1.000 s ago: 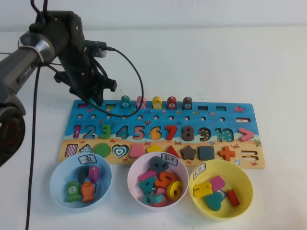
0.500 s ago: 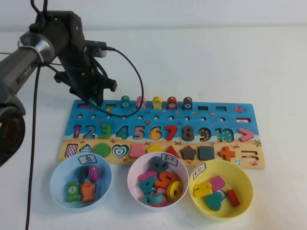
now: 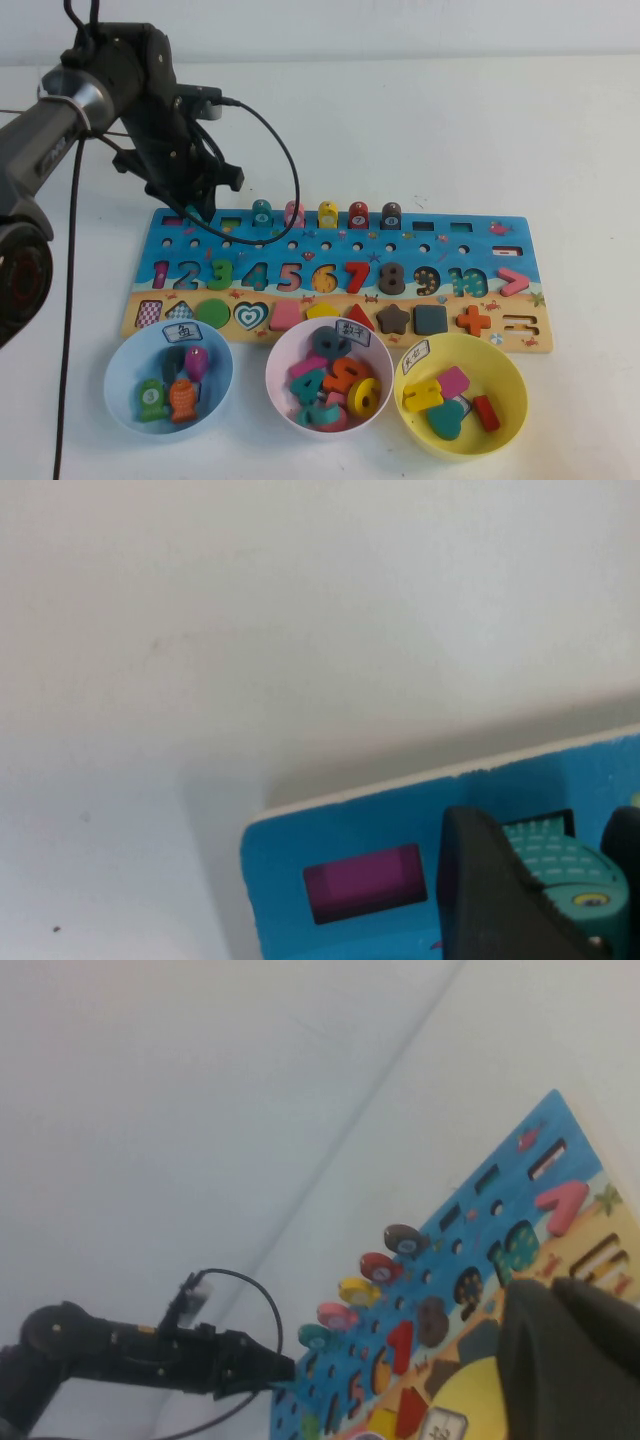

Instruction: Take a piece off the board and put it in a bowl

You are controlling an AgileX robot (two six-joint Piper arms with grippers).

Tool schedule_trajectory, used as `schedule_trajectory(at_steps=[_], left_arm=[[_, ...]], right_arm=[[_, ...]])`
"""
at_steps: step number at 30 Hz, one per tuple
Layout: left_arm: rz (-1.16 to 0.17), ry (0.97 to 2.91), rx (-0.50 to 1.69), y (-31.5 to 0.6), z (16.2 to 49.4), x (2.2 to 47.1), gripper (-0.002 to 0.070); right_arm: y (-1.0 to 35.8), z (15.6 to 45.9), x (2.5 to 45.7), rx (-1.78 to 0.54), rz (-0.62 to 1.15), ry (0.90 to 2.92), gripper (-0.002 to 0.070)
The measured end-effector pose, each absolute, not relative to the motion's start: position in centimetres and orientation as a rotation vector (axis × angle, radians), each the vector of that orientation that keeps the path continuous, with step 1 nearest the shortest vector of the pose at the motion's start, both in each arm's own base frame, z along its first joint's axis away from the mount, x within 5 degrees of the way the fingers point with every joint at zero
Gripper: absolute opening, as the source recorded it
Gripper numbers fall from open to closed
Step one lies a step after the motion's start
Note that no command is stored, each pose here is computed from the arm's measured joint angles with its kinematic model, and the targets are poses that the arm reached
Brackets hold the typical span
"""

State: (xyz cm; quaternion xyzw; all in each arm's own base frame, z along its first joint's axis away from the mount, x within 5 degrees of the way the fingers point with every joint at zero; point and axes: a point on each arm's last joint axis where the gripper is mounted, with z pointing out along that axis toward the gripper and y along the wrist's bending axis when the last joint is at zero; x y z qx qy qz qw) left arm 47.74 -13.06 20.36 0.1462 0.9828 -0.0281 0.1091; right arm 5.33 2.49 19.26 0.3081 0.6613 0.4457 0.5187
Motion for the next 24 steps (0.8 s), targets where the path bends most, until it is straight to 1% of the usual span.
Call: schedule_trajectory(at_steps=[3, 6, 9, 12, 14, 16, 19, 22, 24], left_arm=[[-0.083, 2.89, 0.43, -13.1, 20.4, 47.7, 0.0198], [-0.083, 2.89, 0.43, -13.1, 20.4, 47.7, 0.0198], [-0.083, 2.89, 0.43, -13.1, 20.4, 47.7, 0.0198], [-0.083, 2.89, 0.43, -13.1, 20.4, 47.7, 0.0198], [-0.083, 2.89, 0.43, -13.1, 20.4, 47.7, 0.0198], [-0.083, 2.89, 0.43, -13.1, 20.4, 47.7, 0.0198], [-0.08, 2.89, 0.43, -13.1, 20.4, 47.7, 0.0198], [-0.08, 2.89, 0.43, -13.1, 20.4, 47.7, 0.0198], [-0.08, 2.889, 0.434, -13.1, 20.4, 47.7, 0.0198]], right_arm=[[2.7, 19.4, 5.8, 0.743, 1.045, 1.673, -0.0017], [2.7, 21.3, 7.0, 0.69, 0.942, 1.802, -0.0017], [2.8, 24.3, 9.2, 0.504, 0.766, 1.982, -0.0017], [3.0, 27.4, 12.7, 0.275, 0.606, 2.19, -0.0017], [3.0, 29.6, 15.1, 0.138, 0.54, 2.299, -0.0017], [3.0, 31.0, 17.9, 0.012, 0.483, 2.427, -0.0017], [2.9, 31.7, 21.7, -0.124, 0.414, 2.599, -0.0017], [3.8, 31.1, 25.1, -0.284, 0.32, 2.749, -0.0017], [4.8, 30.8, 27.1, -0.391, 0.262, 2.806, -0.0017]])
